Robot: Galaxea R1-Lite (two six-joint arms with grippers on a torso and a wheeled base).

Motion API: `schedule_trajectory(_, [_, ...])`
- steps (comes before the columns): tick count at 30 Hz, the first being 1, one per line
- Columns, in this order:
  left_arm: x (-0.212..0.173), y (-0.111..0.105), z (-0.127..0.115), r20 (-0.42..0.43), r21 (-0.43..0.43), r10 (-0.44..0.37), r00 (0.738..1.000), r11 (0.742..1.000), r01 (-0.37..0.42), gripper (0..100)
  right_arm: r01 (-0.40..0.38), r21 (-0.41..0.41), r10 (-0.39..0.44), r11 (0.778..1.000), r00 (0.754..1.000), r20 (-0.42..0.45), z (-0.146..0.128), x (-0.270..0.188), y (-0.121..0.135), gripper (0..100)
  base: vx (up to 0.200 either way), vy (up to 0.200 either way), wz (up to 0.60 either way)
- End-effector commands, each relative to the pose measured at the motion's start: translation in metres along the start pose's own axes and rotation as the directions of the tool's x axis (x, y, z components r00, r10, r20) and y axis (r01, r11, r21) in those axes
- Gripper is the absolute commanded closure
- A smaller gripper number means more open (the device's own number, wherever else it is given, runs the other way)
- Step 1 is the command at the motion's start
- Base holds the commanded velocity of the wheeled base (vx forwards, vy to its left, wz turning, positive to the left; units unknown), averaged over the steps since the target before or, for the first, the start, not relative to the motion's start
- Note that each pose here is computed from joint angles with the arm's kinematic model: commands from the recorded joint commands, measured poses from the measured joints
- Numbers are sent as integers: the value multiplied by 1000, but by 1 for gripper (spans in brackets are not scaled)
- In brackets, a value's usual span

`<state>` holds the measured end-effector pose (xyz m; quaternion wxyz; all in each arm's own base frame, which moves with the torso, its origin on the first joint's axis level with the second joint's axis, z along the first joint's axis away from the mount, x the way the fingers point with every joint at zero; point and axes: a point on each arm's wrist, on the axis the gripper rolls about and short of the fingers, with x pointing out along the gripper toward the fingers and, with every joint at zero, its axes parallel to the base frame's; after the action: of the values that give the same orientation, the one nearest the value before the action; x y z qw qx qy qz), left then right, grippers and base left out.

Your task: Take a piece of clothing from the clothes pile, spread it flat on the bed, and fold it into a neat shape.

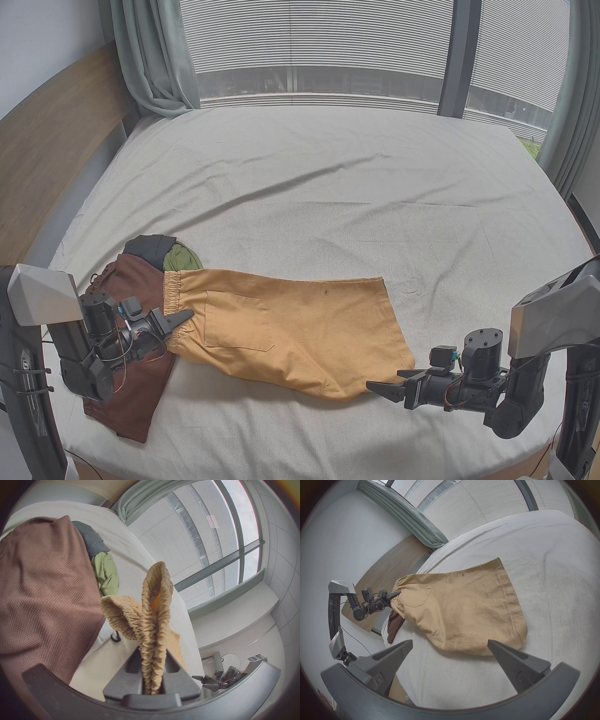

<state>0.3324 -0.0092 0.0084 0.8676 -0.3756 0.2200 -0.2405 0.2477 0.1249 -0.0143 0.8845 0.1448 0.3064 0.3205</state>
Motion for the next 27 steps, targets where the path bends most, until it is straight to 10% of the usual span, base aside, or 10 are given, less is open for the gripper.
schedule_trajectory(1, [1, -23, 3, 4, 5, -51, 999, 999, 51, 100, -1, -2, 1, 1000, 1000, 1, 0, 0, 0, 0, 0, 0, 0])
schedule_trajectory(27, [36, -88, -39, -100, 24, -185, 978, 982, 188, 100, 3, -3, -3, 1000, 999, 36, 8, -4, -1, 0, 0, 0, 0])
